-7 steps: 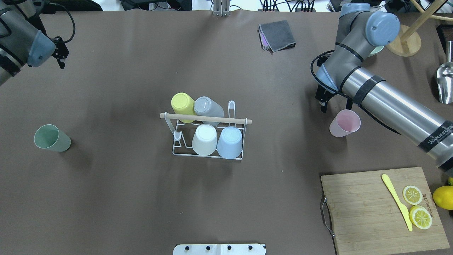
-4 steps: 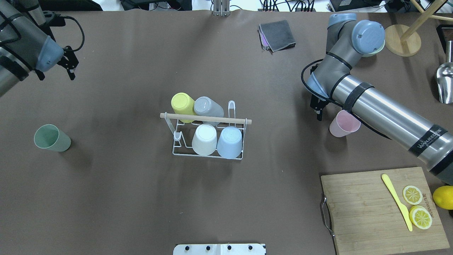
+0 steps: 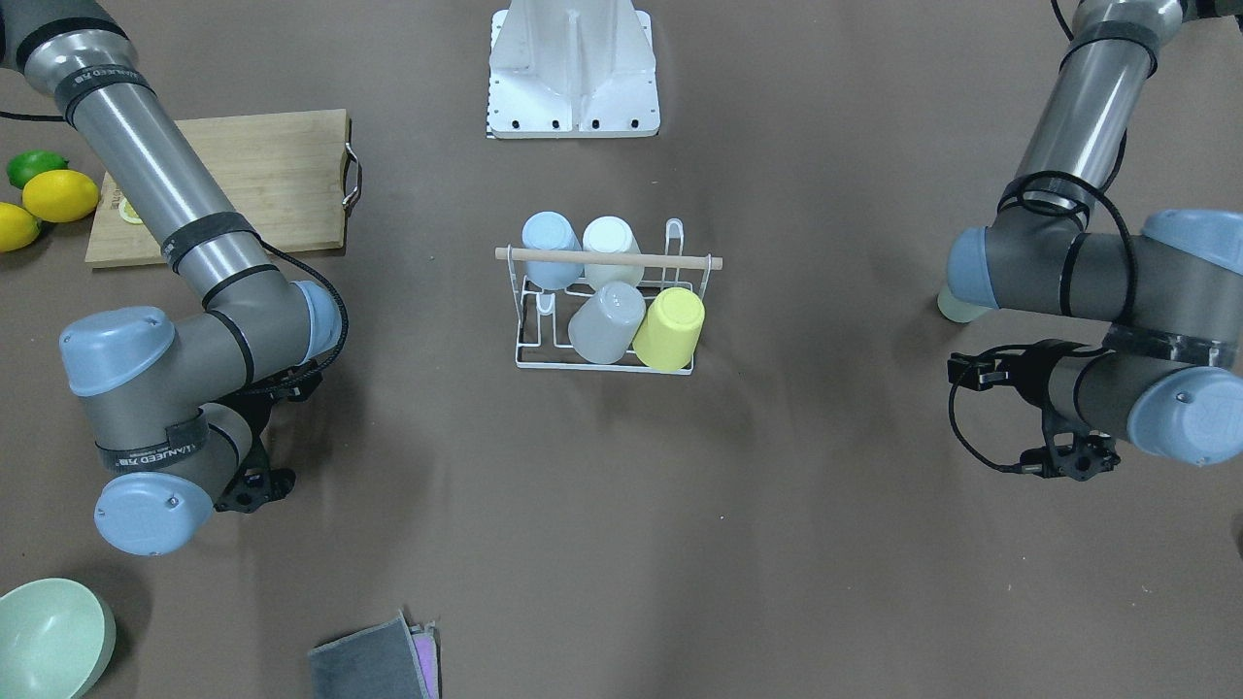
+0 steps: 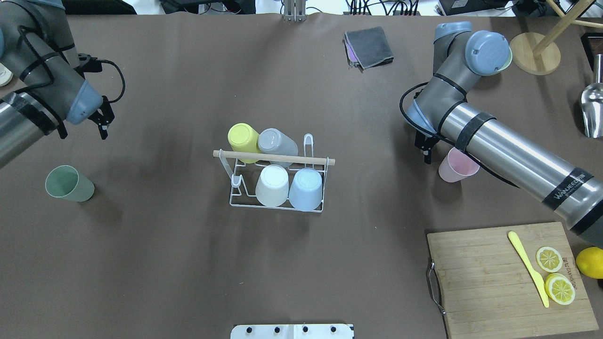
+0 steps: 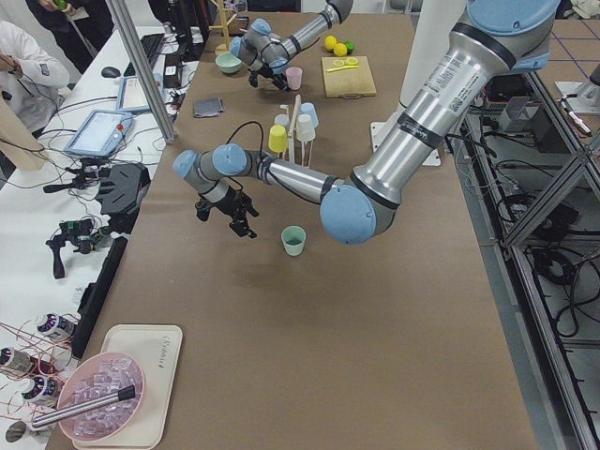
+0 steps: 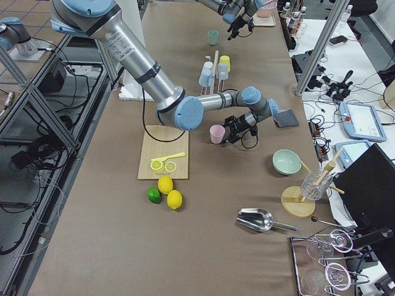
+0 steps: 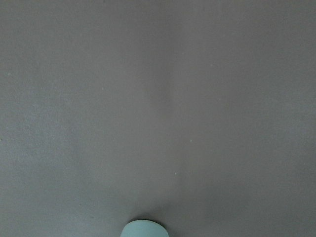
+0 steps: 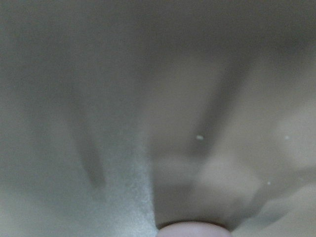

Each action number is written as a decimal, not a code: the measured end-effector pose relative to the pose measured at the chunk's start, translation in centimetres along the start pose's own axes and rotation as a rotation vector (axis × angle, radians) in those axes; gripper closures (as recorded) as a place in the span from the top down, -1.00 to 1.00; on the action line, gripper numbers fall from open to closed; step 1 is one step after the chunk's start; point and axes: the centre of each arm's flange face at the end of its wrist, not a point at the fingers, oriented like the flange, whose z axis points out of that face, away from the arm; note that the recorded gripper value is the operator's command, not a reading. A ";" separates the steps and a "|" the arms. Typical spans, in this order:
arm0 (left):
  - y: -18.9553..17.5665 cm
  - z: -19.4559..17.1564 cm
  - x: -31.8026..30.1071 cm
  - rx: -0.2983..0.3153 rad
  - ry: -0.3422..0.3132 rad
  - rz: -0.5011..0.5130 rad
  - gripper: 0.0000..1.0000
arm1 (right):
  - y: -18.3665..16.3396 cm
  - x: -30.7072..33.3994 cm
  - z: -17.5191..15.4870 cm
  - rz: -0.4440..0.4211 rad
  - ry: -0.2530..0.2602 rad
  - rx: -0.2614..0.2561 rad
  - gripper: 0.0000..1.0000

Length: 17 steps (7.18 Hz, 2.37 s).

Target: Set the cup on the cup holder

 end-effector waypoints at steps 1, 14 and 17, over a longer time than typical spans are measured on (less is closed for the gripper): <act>0.2 1.4 -0.1 -0.027 -0.013 -0.006 0.95 | 0.1 0.0 0.0 0.006 0.002 -0.005 1.00; 2.1 6.2 -1.8 -0.159 -0.049 0.037 0.95 | 1.3 1.2 1.8 0.022 0.006 -0.035 1.00; 2.0 6.7 -1.7 -0.166 -0.049 0.044 0.95 | 1.4 0.9 2.3 0.027 0.008 -0.047 0.99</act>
